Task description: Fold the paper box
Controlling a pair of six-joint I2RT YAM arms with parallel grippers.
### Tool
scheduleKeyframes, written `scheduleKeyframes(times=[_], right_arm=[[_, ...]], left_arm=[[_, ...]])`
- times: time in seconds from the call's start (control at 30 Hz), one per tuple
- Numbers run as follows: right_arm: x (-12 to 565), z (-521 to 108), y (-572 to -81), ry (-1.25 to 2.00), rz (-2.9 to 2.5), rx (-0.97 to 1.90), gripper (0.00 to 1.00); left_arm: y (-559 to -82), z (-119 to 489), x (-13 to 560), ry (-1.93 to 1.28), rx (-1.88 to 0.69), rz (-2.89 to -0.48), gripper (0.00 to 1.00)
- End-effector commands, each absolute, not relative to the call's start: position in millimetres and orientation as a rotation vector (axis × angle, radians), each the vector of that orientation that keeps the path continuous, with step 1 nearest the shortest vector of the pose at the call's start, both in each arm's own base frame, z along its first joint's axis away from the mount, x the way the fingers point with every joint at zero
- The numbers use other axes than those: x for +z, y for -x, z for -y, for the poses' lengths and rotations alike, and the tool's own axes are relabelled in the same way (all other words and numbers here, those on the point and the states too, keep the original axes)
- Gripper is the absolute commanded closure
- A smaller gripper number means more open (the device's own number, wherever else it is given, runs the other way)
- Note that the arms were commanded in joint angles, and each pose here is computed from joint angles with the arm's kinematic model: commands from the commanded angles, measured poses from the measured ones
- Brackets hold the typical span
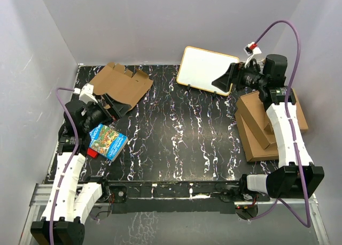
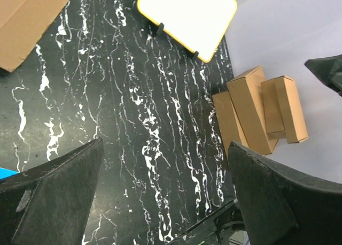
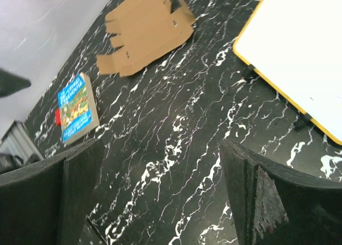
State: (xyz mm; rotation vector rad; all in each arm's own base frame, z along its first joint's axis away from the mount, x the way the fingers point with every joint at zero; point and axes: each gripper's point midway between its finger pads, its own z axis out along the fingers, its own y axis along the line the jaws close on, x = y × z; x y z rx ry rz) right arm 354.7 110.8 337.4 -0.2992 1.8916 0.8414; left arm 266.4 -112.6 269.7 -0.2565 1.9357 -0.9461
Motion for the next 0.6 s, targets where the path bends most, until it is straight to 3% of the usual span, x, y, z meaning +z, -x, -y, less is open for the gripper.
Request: scheduleKeyframes(times=[0.0,0.27,0.57], right_arm=[[348,-139,-342,0.575,-1.777,0.84,0.02],[308,-184,-318,0.874,-1.767,1.018,0.02],[270,-194,-311,0.942,-1.758,1.178,0.01]], left_arm=[[-272,104,250,0.259,-0.873,-1.974,0.03],[-297,77,212,0.284,-0.677,-2.074,0.03],[-340,13,166,0.544,-0.71,-2.105,0.06]])
